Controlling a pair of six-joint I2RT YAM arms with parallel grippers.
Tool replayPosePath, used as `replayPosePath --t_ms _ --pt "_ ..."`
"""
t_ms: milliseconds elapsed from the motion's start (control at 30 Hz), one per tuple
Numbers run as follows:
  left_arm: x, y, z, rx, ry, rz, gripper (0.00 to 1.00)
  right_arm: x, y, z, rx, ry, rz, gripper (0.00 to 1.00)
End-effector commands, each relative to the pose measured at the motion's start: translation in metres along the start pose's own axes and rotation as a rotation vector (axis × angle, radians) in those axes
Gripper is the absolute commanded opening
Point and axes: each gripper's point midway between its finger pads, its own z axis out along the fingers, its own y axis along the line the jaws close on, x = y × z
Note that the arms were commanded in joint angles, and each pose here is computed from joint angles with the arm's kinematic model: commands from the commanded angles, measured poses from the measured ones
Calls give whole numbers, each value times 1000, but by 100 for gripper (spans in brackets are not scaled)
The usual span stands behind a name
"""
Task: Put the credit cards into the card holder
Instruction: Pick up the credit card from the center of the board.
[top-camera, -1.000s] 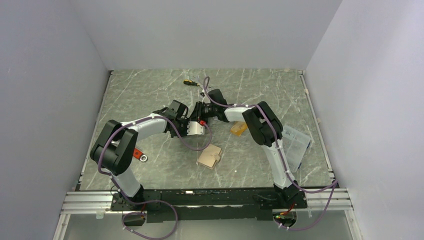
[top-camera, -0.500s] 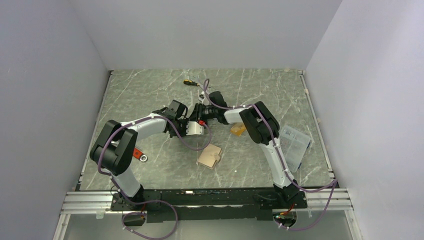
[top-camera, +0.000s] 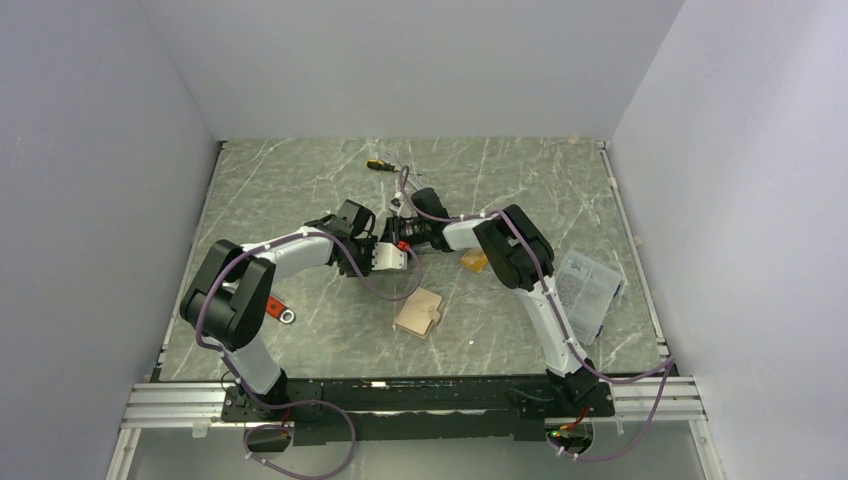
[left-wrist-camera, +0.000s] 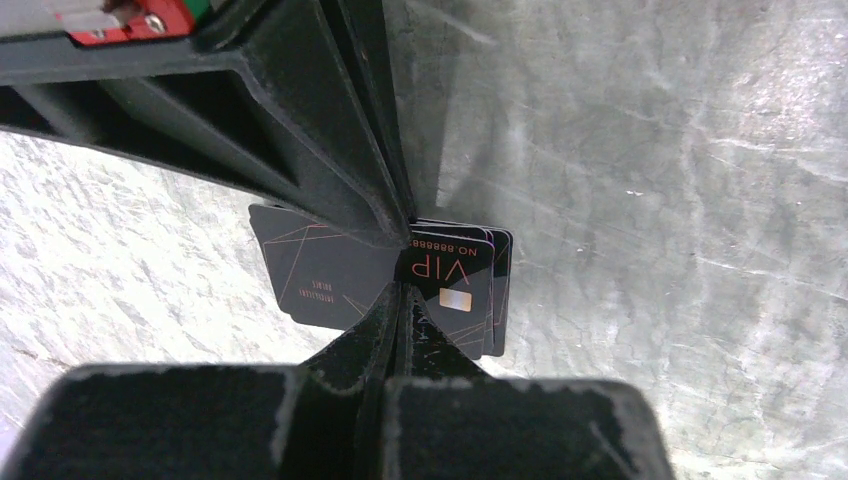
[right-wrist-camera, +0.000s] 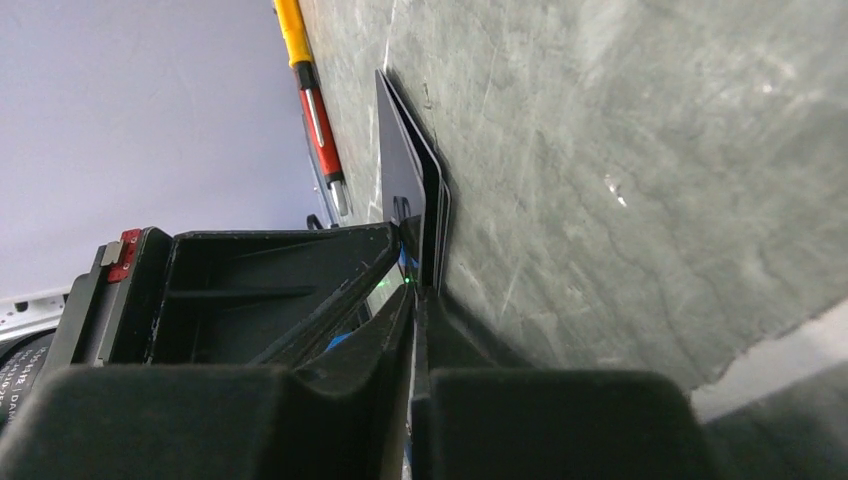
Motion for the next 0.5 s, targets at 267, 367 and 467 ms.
replayPosePath --t_ms 267,367,467 --pt "-5 -16 -7 124 -53 -74 0 3 11 2 -12 -18 -35 0" --pt "-16 6 -29 123 -125 -147 0 2 11 -2 -9 -34 -35 0" --pt "-15 26 -51 111 -173 -213 0 2 13 -5 -22 -40 -41 0"
